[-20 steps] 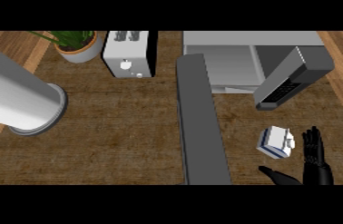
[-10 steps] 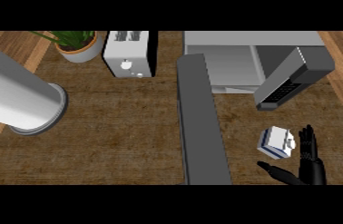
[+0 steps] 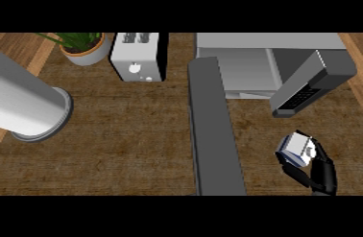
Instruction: Pick up the milk, place it into the microwave and close the microwave
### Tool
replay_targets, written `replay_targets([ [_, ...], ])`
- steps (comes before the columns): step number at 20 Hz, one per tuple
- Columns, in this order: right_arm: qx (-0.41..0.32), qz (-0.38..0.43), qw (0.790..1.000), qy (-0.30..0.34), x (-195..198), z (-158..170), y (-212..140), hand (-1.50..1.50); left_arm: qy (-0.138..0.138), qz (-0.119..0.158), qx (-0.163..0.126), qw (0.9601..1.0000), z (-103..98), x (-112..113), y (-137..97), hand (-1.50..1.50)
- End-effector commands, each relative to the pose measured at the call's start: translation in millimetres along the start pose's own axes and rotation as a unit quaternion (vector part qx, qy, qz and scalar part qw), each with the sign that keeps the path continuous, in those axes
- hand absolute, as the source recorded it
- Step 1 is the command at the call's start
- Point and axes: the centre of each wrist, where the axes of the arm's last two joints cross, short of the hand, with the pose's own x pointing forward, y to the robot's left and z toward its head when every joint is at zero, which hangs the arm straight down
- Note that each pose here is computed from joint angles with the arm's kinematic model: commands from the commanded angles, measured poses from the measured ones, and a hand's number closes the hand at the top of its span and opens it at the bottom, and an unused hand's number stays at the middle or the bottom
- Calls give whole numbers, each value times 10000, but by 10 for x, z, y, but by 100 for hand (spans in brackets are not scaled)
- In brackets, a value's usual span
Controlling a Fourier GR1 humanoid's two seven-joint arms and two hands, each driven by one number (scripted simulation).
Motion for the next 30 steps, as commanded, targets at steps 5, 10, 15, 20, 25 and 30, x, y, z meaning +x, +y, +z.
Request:
replay_targets([
  [5, 199, 277, 9956, -878, -1, -61, 27, 150, -89, 43, 40, 9999, 10, -104, 24, -150],
  [10, 922, -50, 9893, -1131, 146, -425, 285, 150, -31, 94, -1, 10000, 1, 4, 69, -150],
  [15, 1435, -545, 9806, -1217, 239, -653, 396, 150, -87, 156, -111, 9998, -14, 38, -13, -150],
  [20, 2046, -962, 9660, -1253, 312, -726, 583, 150, -66, 140, 6, 9999, -32, -37, 36, -150],
  [25, 2434, -1396, 9499, -1377, 531, -866, 877, 150, 3, 64, 9, 10000, -5, -4, 242, -150],
  [30, 2183, -1043, 9583, -1521, 811, -798, 1186, 150, 11, 88, 134, 9999, 8, -14, 153, -150],
])
